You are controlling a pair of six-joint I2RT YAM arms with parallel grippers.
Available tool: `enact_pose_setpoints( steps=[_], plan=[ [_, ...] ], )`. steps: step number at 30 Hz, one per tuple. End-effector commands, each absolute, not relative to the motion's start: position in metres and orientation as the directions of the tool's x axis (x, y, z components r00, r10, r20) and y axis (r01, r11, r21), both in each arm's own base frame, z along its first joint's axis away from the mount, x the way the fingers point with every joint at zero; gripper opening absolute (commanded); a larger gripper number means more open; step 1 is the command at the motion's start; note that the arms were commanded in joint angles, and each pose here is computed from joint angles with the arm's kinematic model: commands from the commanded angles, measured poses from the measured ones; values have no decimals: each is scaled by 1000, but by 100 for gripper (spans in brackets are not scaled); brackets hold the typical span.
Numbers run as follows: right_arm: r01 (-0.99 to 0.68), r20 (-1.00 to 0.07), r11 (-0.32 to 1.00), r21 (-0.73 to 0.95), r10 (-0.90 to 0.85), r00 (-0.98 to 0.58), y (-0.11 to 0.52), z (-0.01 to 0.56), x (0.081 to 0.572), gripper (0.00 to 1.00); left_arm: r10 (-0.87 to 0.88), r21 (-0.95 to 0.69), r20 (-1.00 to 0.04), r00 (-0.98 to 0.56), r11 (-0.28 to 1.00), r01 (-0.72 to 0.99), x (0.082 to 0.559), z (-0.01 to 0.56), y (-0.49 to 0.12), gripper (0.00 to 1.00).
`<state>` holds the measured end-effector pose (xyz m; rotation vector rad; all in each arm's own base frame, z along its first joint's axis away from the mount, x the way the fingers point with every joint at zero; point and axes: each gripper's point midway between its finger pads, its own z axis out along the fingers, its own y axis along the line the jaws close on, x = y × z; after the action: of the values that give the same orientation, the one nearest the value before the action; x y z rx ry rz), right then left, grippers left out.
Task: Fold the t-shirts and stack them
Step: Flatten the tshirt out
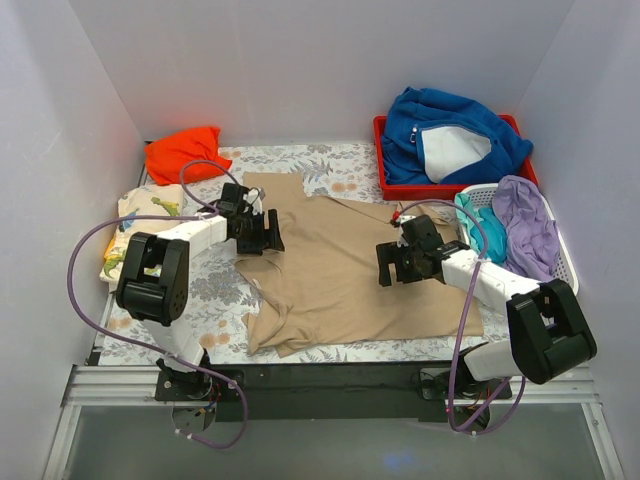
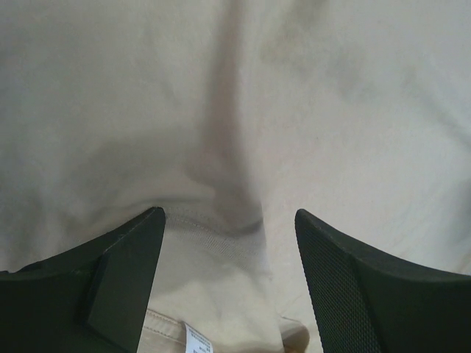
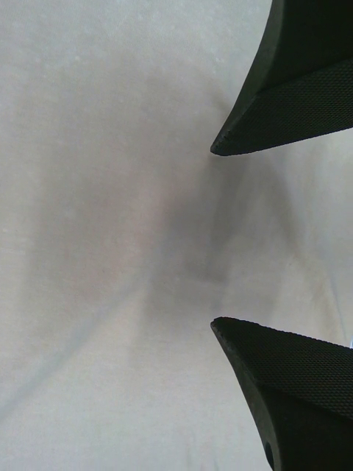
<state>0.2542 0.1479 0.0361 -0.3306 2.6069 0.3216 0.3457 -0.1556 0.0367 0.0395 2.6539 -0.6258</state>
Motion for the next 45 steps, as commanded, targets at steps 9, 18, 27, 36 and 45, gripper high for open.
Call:
enact_pose_setpoints(
  steps=[9, 18, 27, 36, 45],
  plan=[
    [-161, -298, 987, 26, -146, -943, 106, 16, 208, 95, 57, 1, -409, -911, 998, 62, 373, 3, -81, 70],
    [-154, -178, 988, -28, -156, -971, 95, -5, 177, 96, 152, 376, -495, -856, 925, -54, 399, 27, -13, 70],
    [-225, -587, 972, 72, -141, -797, 144, 92, 249, 98, 4, -10, -771, -637, 1000, 19, 435, 137, -79, 70],
    [-271, -746, 961, 61, -137, -652, 164, 177, 319, 98, -97, -278, -703, -704, 949, 148, 455, 176, -139, 69],
    [-385, -648, 905, 180, -185, -739, 193, 122, 292, 97, -109, -606, -416, -903, 774, 186, 326, 134, -197, 65]
  ],
)
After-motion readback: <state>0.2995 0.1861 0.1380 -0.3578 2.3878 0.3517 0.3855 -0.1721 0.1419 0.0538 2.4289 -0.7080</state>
